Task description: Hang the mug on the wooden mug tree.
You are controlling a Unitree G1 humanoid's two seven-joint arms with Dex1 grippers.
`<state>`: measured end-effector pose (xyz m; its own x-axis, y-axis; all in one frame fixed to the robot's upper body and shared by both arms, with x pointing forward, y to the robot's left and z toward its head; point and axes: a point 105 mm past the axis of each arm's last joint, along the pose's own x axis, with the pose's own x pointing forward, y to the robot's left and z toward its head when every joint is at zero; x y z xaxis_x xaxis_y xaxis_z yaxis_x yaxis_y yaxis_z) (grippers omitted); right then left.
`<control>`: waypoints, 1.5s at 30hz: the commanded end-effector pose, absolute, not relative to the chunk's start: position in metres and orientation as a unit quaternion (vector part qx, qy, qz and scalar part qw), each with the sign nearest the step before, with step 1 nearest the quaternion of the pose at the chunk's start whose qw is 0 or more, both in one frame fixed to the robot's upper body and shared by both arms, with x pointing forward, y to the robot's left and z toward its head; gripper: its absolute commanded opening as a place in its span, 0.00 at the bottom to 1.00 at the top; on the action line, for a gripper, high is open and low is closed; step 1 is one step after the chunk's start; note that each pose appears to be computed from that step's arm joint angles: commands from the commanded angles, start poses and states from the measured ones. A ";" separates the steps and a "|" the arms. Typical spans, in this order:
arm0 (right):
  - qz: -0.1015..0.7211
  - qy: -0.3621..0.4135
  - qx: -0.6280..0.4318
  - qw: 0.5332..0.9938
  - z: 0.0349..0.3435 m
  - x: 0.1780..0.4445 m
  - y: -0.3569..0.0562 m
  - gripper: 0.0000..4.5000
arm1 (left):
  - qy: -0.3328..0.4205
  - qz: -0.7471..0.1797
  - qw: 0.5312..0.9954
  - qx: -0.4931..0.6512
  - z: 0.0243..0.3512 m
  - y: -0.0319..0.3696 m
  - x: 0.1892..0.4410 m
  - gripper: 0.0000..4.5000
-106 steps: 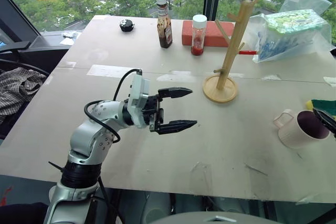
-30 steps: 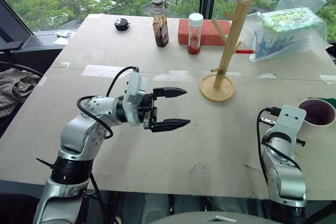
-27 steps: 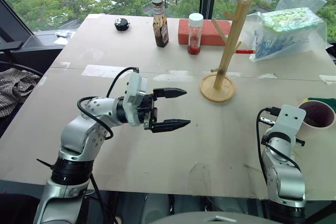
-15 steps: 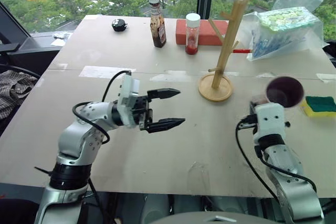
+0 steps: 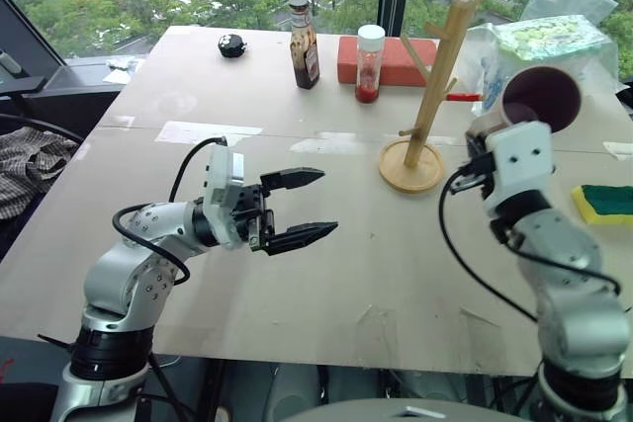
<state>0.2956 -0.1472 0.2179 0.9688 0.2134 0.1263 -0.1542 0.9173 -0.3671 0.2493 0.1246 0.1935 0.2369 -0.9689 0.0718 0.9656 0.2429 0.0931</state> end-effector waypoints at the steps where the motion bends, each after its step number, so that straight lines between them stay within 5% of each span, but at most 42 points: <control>1: 0.149 -0.093 -0.174 0.969 0.233 0.301 -0.149 0.01 | -0.087 -0.610 0.787 0.023 0.206 0.124 0.246 1.00; 8: 0.235 -0.085 -0.189 0.949 0.239 0.316 -0.135 0.01 | -0.095 -0.591 0.801 0.015 0.199 0.129 0.242 1.00; 28: 0.319 -0.036 -0.213 0.923 0.223 0.351 -0.136 0.01 | -0.168 -0.532 0.830 -0.024 0.232 0.146 0.227 1.00; 31: 0.335 -0.038 -0.212 0.917 0.231 0.340 -0.145 0.33 | -0.166 -0.527 0.833 -0.034 0.231 0.145 0.228 1.00; 34: 0.354 -0.029 -0.206 0.912 0.235 0.308 -0.168 0.52 | -0.141 -0.513 0.846 -0.045 0.220 0.144 0.236 1.00; 40: 0.336 -0.050 -0.158 0.927 0.245 0.253 -0.201 0.52 | -0.058 -0.483 0.873 -0.040 0.184 0.149 0.248 1.00; 45: 0.273 0.036 -0.203 0.940 0.191 0.229 -0.231 0.52 | 0.008 -0.462 0.886 -0.022 0.148 0.165 0.250 1.00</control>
<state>0.2324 -0.2287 0.1839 0.8321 0.5167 -0.2015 -0.5545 0.7806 -0.2885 0.2502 0.1615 0.1459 0.5730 -0.8195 0.0080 0.8172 0.5706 -0.0811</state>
